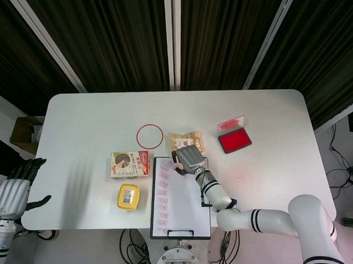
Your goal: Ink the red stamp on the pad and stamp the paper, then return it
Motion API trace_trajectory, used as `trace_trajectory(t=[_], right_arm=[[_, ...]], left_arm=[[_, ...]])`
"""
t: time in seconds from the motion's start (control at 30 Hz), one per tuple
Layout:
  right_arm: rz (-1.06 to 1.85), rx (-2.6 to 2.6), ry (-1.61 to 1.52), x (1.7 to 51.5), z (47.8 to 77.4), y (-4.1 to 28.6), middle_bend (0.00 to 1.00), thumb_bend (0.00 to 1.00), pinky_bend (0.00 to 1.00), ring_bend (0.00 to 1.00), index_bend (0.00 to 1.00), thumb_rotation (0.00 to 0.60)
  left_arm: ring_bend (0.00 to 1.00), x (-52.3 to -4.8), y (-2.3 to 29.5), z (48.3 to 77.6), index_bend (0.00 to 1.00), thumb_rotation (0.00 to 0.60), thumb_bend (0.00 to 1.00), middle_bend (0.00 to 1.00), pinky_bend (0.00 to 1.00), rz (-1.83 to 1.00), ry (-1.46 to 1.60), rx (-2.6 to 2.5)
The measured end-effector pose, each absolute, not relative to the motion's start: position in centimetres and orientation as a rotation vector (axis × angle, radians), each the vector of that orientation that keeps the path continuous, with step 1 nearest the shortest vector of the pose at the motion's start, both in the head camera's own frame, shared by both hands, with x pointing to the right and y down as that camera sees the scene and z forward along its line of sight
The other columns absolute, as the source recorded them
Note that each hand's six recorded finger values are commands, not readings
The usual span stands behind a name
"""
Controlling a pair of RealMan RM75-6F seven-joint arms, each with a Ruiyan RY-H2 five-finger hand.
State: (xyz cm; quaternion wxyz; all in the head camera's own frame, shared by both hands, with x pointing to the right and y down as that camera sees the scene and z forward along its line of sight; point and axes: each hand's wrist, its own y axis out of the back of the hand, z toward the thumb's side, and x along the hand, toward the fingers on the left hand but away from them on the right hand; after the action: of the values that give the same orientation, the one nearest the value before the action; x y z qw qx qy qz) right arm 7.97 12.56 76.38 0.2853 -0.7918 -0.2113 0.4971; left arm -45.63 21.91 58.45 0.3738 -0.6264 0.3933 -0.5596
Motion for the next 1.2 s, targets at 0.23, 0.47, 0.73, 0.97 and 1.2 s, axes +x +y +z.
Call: trace_trajectory(t=[0.23,0.47,0.73,0.97,1.2], right_arm=[[1.328,-2.112,-0.551,8.0,76.7,12.9,0.89,0.49,1.00,0.90,1.00,0.600],[1.330,-2.109,-0.542,8.0,76.9,13.1,0.90,0.49,1.00,0.90,1.00,0.600],[1.333,-2.108,-0.545,8.0,77.1,13.1,0.90,0.49,1.00,0.90,1.00,0.600],[1.307,-2.132,-0.585,7.6,76.1,12.6,0.90,0.49,1.00,0.90,1.00,0.600],[1.222,-2.181,-0.655,7.1,73.0,11.8,0.90,0.50,1.00,0.90,1.00,0.600]], left_arm=[[0.12,-45.5,21.9,58.4,0.14,0.600,0.00,0.14,0.20,-1.429,1.008,-1.605],[0.12,-45.6,21.9,58.4,0.14,0.600,0.00,0.14,0.20,-1.428,1.009,-1.603],[0.12,-45.7,21.9,58.3,0.14,0.600,0.00,0.14,0.20,-1.433,1.009,-1.599],[0.12,-45.7,21.8,58.2,0.14,0.600,0.00,0.14,0.20,-1.429,1.009,-1.596],[0.12,-45.2,21.7,58.1,0.14,0.600,0.00,0.14,0.20,-1.420,1.002,-1.599]])
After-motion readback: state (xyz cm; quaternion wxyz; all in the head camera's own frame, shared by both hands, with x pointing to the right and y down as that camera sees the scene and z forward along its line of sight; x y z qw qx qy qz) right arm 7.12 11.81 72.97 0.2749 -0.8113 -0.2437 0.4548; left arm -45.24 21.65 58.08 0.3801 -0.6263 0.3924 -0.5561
